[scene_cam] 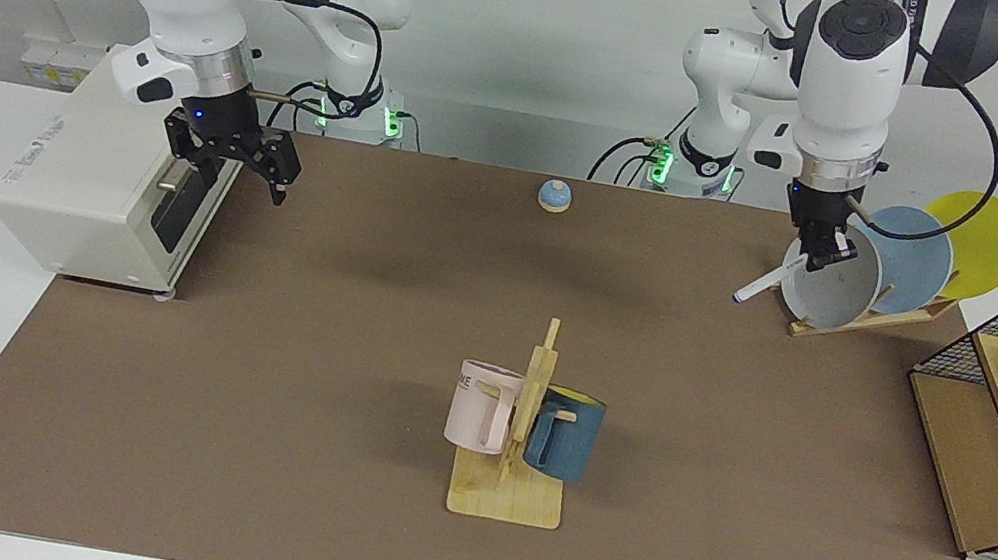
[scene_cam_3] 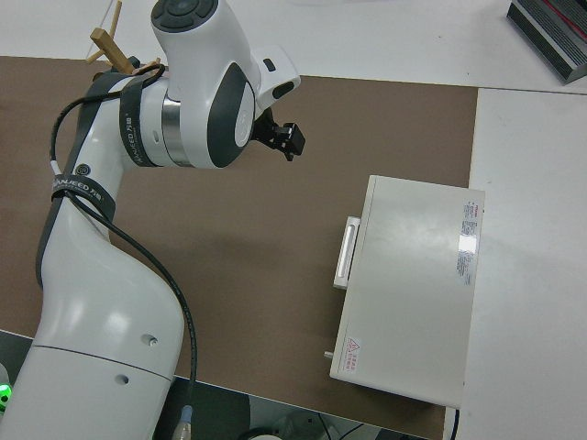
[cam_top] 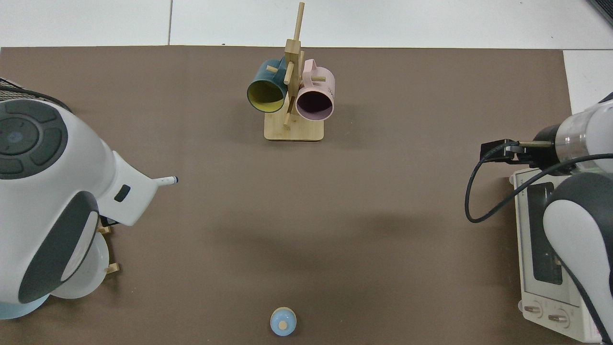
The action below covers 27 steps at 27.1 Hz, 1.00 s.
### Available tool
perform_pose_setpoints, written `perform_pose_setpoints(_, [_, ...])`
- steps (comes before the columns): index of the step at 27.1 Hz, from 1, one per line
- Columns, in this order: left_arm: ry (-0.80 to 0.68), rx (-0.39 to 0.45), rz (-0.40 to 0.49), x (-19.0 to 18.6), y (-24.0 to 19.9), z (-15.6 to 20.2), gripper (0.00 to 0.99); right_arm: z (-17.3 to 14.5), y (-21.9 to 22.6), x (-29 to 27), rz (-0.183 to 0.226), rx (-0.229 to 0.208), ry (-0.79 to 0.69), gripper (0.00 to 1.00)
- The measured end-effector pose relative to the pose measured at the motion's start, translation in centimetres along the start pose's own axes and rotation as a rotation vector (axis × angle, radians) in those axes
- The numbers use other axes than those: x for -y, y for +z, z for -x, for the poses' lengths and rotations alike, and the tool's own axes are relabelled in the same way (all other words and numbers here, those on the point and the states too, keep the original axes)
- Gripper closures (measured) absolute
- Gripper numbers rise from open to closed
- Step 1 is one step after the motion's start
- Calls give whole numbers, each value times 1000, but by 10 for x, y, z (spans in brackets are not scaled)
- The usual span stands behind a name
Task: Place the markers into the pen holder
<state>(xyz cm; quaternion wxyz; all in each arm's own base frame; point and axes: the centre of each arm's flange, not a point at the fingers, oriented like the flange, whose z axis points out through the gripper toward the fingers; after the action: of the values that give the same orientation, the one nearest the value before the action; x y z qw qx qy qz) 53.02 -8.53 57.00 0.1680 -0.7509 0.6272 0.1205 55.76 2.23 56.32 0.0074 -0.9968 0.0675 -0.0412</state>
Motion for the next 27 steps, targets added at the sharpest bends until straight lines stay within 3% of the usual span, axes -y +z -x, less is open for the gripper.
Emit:
perform_pose_setpoints(9, [57, 97, -36, 14, 3, 35, 828, 1, -5, 0, -1, -6, -1, 0])
perform_pose_setpoints(19, [110, 133, -65, 34, 8, 91, 828, 22, -1, -4, 30, 136, -44, 0])
perform_pose_setpoints(22, [123, 149, -81, 38, 9, 101, 828, 25, -4, -8, 59, 144, -93, 0])
perform_pose_setpoints(27, [173, 188, -116, 45, 10, 117, 828, 26, -7, -9, 65, 139, -109, 0])
